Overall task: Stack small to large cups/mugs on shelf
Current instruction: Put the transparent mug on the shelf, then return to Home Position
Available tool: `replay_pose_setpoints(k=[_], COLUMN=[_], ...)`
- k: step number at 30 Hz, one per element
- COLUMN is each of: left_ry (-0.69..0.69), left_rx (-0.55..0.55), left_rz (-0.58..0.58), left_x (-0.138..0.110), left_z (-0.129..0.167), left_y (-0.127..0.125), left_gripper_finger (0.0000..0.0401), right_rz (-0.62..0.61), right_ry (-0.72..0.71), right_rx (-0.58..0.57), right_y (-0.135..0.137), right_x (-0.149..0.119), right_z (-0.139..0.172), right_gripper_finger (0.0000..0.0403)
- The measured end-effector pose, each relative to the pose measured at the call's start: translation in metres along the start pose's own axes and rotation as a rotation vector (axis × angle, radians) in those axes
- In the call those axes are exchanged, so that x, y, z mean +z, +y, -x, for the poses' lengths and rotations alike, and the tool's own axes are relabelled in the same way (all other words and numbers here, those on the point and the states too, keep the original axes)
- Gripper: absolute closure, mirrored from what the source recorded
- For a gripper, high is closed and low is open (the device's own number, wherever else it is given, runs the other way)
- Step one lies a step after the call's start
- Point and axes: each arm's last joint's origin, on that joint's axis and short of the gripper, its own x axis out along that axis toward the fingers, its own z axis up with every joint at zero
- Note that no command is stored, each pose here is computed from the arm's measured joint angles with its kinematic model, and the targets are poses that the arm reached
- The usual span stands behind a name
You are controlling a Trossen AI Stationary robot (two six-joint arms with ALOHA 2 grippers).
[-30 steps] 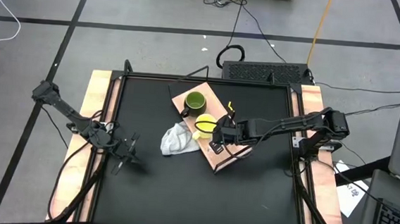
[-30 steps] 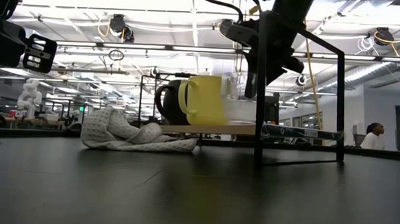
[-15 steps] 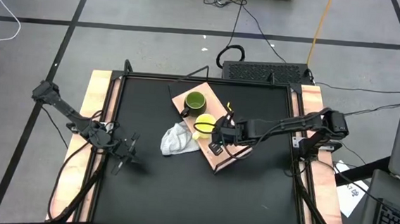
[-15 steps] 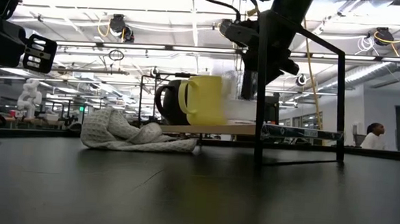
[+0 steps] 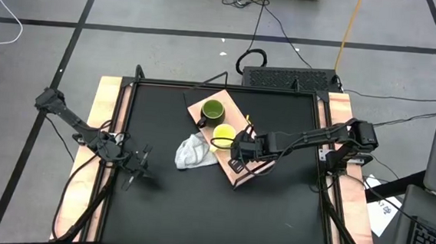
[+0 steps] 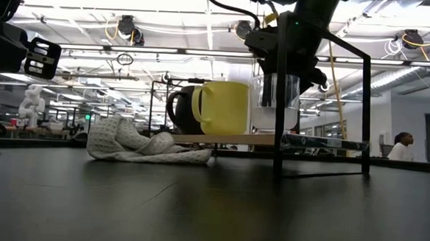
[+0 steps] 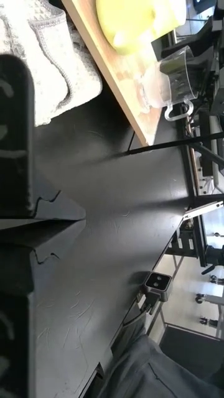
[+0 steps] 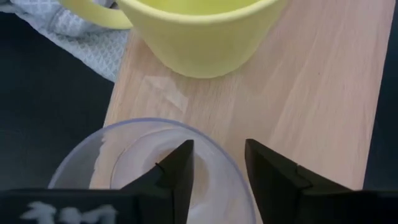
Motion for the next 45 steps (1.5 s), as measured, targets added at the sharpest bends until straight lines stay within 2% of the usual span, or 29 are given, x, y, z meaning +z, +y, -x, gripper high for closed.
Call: replay_pose_setpoints(k=[8, 19, 28, 45], left_ry=[0.000, -0.001, -0.001, -0.003], left_rx=[0.000, 0.000, 0.000, 0.000], left_rz=[0.004, 0.004, 0.004, 0.004], left_x=[0.000, 0.000, 0.000, 0.000], left_z=[0.000, 0.000, 0.000, 0.000], left_y=[0.000, 0.000, 0.000, 0.000], left_gripper_finger=[0.0393, 0.0393, 0.0393, 0.0393], right_rz=[-0.006, -0.079, -0.107, -0.097], right_ry=[-0.010, -0.012, 0.007, -0.112], right_rx=[0.004, 0.007, 0.054, 0.135], right_y=[0.001, 0.001, 0.002, -0.011], right_x=[0.001, 0.001, 0.002, 0.009], right_z=[0.001, 0.002, 0.004, 0.050], right_gripper_finger=[0.0261, 0.0261, 0.0261, 0.0261])
